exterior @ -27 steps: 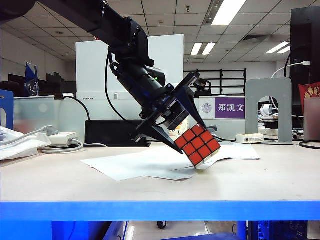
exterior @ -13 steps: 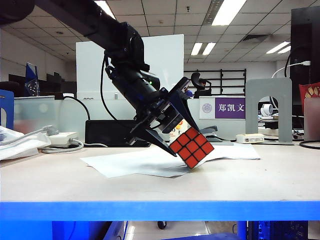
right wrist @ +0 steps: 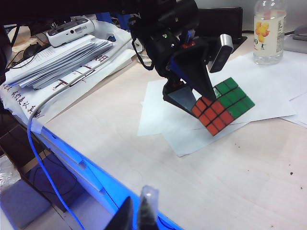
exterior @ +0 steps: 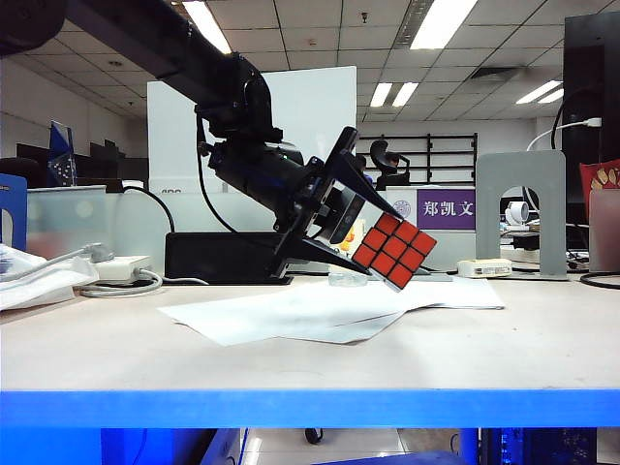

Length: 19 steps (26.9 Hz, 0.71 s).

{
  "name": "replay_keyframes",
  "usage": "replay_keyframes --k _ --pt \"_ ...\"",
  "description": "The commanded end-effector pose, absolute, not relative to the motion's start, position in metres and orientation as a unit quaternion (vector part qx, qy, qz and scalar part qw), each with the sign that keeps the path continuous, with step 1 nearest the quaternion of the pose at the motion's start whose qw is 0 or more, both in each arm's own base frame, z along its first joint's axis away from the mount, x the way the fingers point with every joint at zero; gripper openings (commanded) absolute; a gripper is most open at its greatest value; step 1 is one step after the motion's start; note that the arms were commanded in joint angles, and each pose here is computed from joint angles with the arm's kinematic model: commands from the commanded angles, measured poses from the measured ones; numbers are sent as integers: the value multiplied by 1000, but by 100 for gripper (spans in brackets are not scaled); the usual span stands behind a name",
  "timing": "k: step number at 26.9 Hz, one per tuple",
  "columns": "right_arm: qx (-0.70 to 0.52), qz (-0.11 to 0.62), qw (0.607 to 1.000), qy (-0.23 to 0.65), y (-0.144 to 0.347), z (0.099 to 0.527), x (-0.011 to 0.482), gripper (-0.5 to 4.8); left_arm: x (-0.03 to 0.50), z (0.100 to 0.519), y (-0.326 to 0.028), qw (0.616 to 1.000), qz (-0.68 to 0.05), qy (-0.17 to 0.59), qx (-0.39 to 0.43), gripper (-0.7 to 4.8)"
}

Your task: Rotate the Rubik's Cube so that the bottom side is facing up.

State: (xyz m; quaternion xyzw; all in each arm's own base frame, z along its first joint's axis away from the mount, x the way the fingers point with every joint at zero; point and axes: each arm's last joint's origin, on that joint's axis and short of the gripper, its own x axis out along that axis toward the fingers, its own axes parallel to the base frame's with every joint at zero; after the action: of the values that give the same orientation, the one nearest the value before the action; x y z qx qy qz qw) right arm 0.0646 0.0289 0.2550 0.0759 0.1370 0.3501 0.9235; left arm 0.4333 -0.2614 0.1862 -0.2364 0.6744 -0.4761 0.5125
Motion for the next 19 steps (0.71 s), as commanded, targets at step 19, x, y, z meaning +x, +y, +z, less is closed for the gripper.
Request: replay_keyframes --k 19 --pt "73 350 925 126 29 258 65 27 444 168 -292 441 -565 627 -305 21"
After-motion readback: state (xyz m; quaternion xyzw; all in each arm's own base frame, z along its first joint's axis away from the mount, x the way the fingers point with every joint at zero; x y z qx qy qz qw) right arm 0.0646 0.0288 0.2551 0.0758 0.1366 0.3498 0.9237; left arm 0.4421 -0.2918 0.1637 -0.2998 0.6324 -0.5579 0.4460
